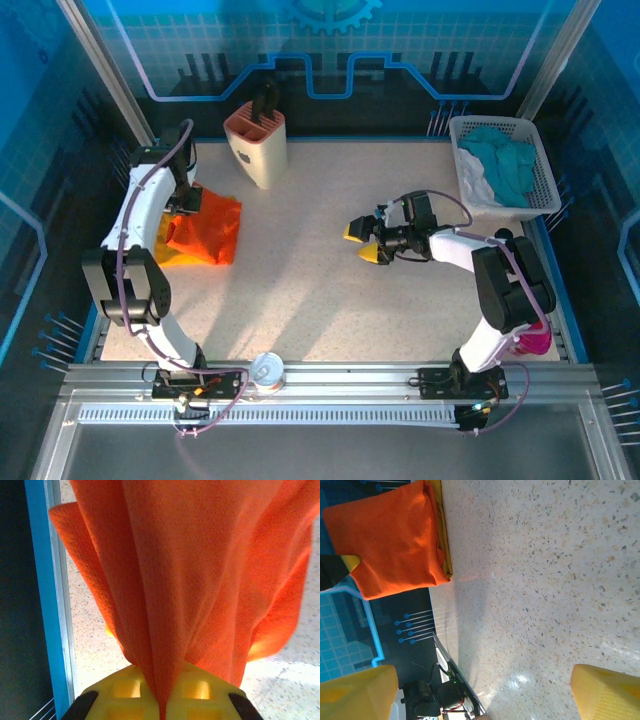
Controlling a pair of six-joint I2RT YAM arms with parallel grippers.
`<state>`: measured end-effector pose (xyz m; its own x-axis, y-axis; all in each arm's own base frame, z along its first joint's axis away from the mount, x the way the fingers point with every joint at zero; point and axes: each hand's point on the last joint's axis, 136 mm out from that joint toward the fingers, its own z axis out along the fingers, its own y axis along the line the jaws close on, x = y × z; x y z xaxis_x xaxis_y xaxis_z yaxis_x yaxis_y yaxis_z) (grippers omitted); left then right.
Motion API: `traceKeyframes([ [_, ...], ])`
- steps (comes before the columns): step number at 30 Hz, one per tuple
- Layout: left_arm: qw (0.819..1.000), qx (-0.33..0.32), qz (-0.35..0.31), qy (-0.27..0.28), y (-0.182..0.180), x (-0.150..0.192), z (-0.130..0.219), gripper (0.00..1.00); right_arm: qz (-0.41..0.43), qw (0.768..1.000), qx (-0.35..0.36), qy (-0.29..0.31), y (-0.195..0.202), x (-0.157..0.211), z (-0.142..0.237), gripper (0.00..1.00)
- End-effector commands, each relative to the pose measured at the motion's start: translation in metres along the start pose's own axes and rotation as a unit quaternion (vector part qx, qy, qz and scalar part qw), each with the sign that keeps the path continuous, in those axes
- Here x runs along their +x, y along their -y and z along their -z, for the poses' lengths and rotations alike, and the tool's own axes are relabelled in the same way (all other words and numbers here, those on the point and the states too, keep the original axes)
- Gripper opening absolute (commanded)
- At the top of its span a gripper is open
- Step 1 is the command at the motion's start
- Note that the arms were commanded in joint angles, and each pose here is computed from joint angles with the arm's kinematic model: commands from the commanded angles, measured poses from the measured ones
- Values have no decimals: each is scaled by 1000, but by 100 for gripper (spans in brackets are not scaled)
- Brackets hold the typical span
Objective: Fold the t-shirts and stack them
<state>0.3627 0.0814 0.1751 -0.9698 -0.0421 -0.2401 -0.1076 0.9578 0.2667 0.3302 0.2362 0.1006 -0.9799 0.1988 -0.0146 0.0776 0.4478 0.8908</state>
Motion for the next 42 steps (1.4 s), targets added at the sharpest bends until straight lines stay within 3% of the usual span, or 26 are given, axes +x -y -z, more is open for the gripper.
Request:
traceKeyframes([
  [1,999,-43,3,27,-19,-11,-15,0,0,1000,-9,-21,5,10,-6,90],
  [17,996,-74,39,11,-42,-10,-62,1,3,1000,-4,-22,4,10,-3,89],
  [19,995,-90,43,7,-47,-7,-66,18,13,1000,6,-20,3,11,0,90],
  [21,993,-107,53,0,-54,-5,-70,45,21,1000,11,-18,1,11,3,90],
  [23,991,-120,64,-9,-62,-2,-74,80,28,999,13,-16,-2,11,5,90],
  [24,990,-122,70,-12,-65,-2,-74,90,29,999,13,-16,-2,11,5,90],
  [26,990,-118,81,-16,-65,-3,-73,98,28,999,14,-17,-2,12,6,89],
  [34,991,-67,108,31,-48,-13,-35,99,42,999,28,-6,-6,4,15,90],
  [42,978,92,144,122,18,-22,12,99,110,987,107,42,-13,-13,45,98],
])
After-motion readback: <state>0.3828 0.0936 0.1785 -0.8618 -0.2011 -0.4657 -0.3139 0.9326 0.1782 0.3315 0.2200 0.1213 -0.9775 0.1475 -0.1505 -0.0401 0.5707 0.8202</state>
